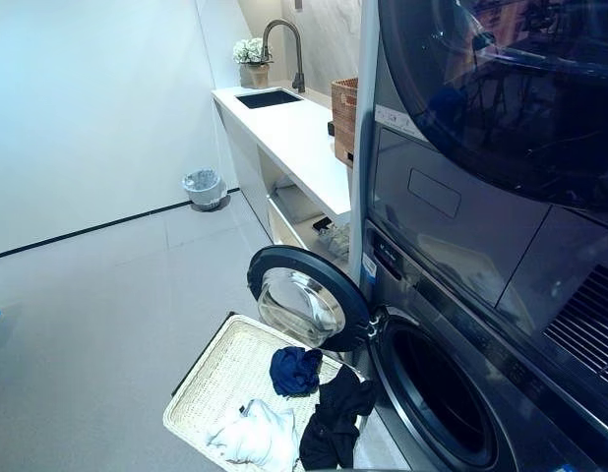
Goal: Put the clothes into the washing machine.
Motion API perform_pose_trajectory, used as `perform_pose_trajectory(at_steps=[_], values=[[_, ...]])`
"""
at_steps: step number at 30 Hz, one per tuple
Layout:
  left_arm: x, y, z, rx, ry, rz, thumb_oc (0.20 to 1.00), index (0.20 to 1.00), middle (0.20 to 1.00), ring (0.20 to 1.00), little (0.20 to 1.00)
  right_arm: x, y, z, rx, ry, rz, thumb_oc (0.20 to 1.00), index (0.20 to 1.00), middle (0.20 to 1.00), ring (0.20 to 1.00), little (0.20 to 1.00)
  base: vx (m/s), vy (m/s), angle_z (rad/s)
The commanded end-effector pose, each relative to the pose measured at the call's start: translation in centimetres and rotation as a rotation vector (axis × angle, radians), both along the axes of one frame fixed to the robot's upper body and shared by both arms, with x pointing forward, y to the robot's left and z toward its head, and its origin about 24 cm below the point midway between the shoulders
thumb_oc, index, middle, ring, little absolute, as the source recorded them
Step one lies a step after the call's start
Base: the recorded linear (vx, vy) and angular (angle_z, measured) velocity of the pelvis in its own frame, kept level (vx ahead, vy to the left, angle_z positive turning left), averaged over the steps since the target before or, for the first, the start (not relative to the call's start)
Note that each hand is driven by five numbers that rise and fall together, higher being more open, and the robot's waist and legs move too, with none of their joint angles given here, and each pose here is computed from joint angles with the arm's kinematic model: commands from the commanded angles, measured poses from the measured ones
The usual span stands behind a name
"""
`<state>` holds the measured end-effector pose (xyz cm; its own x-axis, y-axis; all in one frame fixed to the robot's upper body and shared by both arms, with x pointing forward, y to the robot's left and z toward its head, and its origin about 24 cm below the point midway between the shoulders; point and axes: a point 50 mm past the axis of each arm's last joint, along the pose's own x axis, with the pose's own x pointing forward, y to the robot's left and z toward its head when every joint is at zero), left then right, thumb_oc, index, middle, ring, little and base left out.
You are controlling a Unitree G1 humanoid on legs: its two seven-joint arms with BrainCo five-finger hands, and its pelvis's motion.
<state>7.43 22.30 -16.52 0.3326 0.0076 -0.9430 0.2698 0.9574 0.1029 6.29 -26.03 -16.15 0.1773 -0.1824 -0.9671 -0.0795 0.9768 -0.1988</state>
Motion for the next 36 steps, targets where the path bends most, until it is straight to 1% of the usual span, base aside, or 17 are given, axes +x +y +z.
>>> perform_pose_trajectory(at_steps=[1, 16, 19, 21, 22, 23, 24, 25, 26, 27, 28, 30, 31, 32, 33, 35, 36], values=[[2.8, 1.1, 0.7, 0.029, -0.057, 0.008, 1.000, 1.000, 1.000, 1.000, 1.000, 2.6, 0.5, 0.3, 0.009, -0.037, -0.003, 1.000, 1.000, 1.000, 1.000, 1.000, 0.00, 0.000, 0.00], [3.1, 1.0, 0.8, 0.007, -0.086, 0.053, 1.000, 1.000, 1.000, 1.000, 1.000, 2.5, 0.4, 0.3, 0.006, -0.034, 0.001, 1.000, 1.000, 1.000, 1.000, 1.000, 0.00, 0.000, 0.00], [4.0, 1.5, 1.3, -0.007, -0.178, 0.153, 1.000, 1.000, 1.000, 1.000, 1.000, 2.6, -0.2, 0.5, -0.001, -0.043, -0.010, 1.000, 1.000, 1.000, 1.000, 1.000, 0.06, 0.006, 0.00], [5.5, 2.2, 2.1, -0.004, -0.287, 0.249, 1.000, 1.000, 1.000, 1.000, 1.000, 2.9, -0.7, 0.7, -0.010, -0.053, -0.018, 1.000, 1.000, 1.000, 1.000, 1.000, 0.06, 0.006, 0.00], [5.8, 2.3, 2.3, -0.002, -0.308, 0.270, 1.000, 1.000, 1.000, 1.000, 1.000, 3.0, -0.8, 0.8, -0.012, -0.055, -0.019, 1.000, 1.000, 1.000, 1.000, 1.000, 0.00, 0.000, 0.00], [7.0, 2.8, 3.0, 0.000, -0.383, 0.343, 1.000, 1.000, 1.000, 1.000, 1.000, 3.3, -1.0, 0.9, -0.020, -0.066, -0.021, 1.000, 1.000, 1.000, 1.000, 1.000, 0.00, 0.000, 0.00], [7.1, 2.9, 3.1, 0.000, -0.391, 0.349, 1.000, 1.000, 1.000, 1.000, 1.000, 3.4, -1.0, 0.9, -0.020, -0.068, -0.022, 1.000, 1.000, 1.000, 1.000, 1.000, 0.00, 0.000, 0.00], [9.2, 3.3, 4.3, 0.007, -0.513, 0.442, 1.000, 1.000, 1.000, 1.000, 1.000, 4.1, -1.1, 1.1, -0.031, -0.093, -0.026, 1.000, 1.000, 1.000, 1.000, 1.000, -0.09, 0.013, 0.00], [10.4, 3.6, 5.1, 0.007, -0.582, 0.480, 1.000, 1.000, 1.000, 1.000, 1.000, 4.7, -1.1, 1.3, -0.034, -0.117, -0.028, 1.000, 1.000, 1.000, 1.000, 1.000, -0.13, 0.009, -0.01], [11.1, 3.6, 5.5, 0.002, -0.606, 0.490, 1.000, 1.000, 1.000, 1.000, 1.000, 5.0, -1.1, 1.4, -0.035, -0.130, -0.029, 1.000, 1.000, 1.000, 1.000, 1.000, -0.22, -0.021, 0.00], [13.2, 4.0, 7.1, 0.007, -0.725, 0.533, 1.000, 1.000, 1.000, 1.000, 1.000, 6.2, -0.9, 1.7, -0.039, -0.171, -0.034, 1.000, 1.000, 1.000, 1.000, 1.000, -0.23, -0.042, 0.06], [15.8, 4.5, 9.6, 0.021, -0.874, 0.573, 1.000, 1.000, 1.000, 1.000, 1.000, 8.1, -0.6, 2.2, -0.037, -0.240, -0.040, 1.000, 1.000, 1.000, 1.000, 1.000, -0.24, -0.054, 0.13], [16.0, 4.5, 9.7, 0.022, -0.884, 0.576, 1.000, 1.000, 1.000, 1.000, 1.000, 8.3, -0.6, 2.3, -0.036, -0.246, -0.041, 1.000, 1.000, 1.000, 1.000, 1.000, -0.19, -0.054, 0.10], [17.5, 4.7, 11.4, 0.038, -0.979, 0.609, 1.000, 1.000, 1.000, 1.000, 1.000, 9.7, -0.3, 2.8, -0.035, -0.292, -0.044, 1.000, 1.000, 1.000, 1.000, 1.000, -0.10, -0.032, 0.07], [17.5, 4.7, 11.4, 0.038, -0.979, 0.609, 1.000, 1.000, 1.000, 1.000, 1.000, 9.7, -0.3, 2.8, -0.035, -0.292, -0.044, 1.000, 1.000, 1.000, 1.000, 1.000, -0.15, -0.044, 0.09], [18.4, 4.9, 12.7, 0.065, -1.042, 0.620, 1.000, 1.000, 1.000, 1.000, 1.000, 10.7, -0.1, 3.1, -0.034, -0.322, -0.046, 1.000, 1.000, 1.000, 1.000, 1.000, -0.09, -0.023, 0.08], [19.5, 5.0, 14.1, 0.093, -1.110, 0.646, 1.000, 1.000, 1.000, 1.000, 1.000, 11.9, 0.0, 3.7, -0.032, -0.359, -0.056, 1.000, 1.000, 1.000, 1.000, 1.000, -0.11, -0.020, 0.00]])
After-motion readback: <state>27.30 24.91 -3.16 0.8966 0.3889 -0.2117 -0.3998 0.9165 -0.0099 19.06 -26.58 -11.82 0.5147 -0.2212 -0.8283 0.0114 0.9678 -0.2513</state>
